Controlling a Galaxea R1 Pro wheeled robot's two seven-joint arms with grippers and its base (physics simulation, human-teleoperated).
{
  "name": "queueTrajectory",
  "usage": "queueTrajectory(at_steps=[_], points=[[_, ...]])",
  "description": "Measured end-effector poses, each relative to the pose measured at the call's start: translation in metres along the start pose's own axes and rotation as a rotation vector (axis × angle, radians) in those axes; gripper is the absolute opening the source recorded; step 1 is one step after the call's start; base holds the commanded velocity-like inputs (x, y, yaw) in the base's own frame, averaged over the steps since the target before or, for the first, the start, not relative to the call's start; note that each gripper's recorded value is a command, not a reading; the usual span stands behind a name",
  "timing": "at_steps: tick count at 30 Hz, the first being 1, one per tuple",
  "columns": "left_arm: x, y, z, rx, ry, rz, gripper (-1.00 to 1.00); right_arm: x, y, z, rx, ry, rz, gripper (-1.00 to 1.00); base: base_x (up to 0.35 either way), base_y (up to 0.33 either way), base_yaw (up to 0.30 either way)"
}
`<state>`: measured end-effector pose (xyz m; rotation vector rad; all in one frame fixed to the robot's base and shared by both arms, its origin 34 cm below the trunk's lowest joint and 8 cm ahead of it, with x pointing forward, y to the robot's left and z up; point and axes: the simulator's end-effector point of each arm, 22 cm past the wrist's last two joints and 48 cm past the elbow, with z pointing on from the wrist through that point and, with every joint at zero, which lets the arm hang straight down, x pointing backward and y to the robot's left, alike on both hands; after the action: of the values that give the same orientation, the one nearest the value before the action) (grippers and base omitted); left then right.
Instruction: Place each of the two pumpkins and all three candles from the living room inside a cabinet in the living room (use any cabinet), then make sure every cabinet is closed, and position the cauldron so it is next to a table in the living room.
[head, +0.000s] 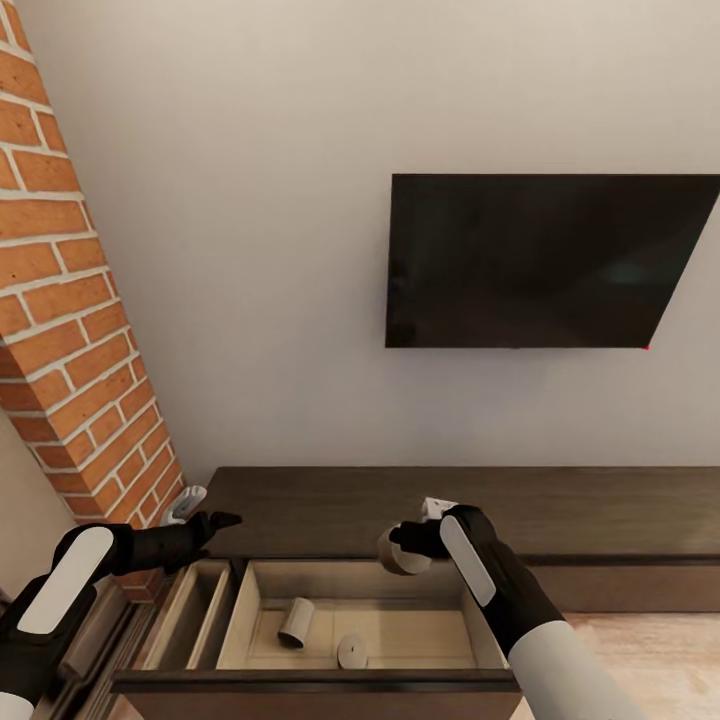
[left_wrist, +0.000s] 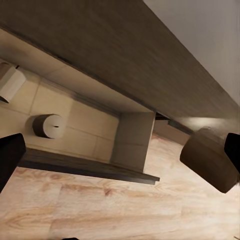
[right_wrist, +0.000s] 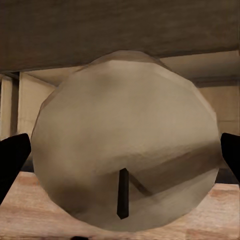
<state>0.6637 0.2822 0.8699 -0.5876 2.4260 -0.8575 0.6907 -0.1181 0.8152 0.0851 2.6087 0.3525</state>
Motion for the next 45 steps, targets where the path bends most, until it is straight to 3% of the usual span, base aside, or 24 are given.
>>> queueTrajectory(at_steps=[5, 12, 17, 21, 25, 30, 45], points=[[-0.002, -0.005, -0.002, 0.011, -0.005, 0.008, 1.00, 0.034, -0.019, 0.019, 0.051, 0.081, 0.020, -1.00, 0.004, 0.000, 0.000], [-0.002, -0.005, -0.001, 0.014, -0.008, 0.012, 1.00, 0.059, -0.040, 0.035, 0.113, 0.121, 0.045, -1.00, 0.000, 0.000, 0.000], [0.000, -0.002, 0.004, 0.017, -0.009, 0.013, 1.00, 0.061, -0.047, 0.044, 0.133, 0.100, 0.051, -1.00, 0.000, 0.000, 0.000], [-0.001, -0.005, 0.005, 0.030, -0.015, 0.026, 1.00, 0.076, -0.067, 0.056, 0.202, 0.106, 0.062, -1.00, 0.000, 0.000, 0.000], [0.000, -0.014, 0.006, 0.066, -0.019, 0.029, 1.00, 0.078, -0.081, 0.063, 0.250, 0.072, 0.081, -1.00, 0.000, 0.000, 0.000], [0.002, -0.019, 0.008, 0.117, -0.011, 0.002, 1.00, 0.078, -0.086, 0.070, 0.260, 0.050, 0.091, -1.00, 0.000, 0.000, 0.000], [0.005, -0.019, 0.013, 0.135, -0.006, -0.008, 1.00, 0.076, -0.088, 0.076, 0.260, 0.030, 0.097, -1.00, 0.000, 0.000, 0.000]])
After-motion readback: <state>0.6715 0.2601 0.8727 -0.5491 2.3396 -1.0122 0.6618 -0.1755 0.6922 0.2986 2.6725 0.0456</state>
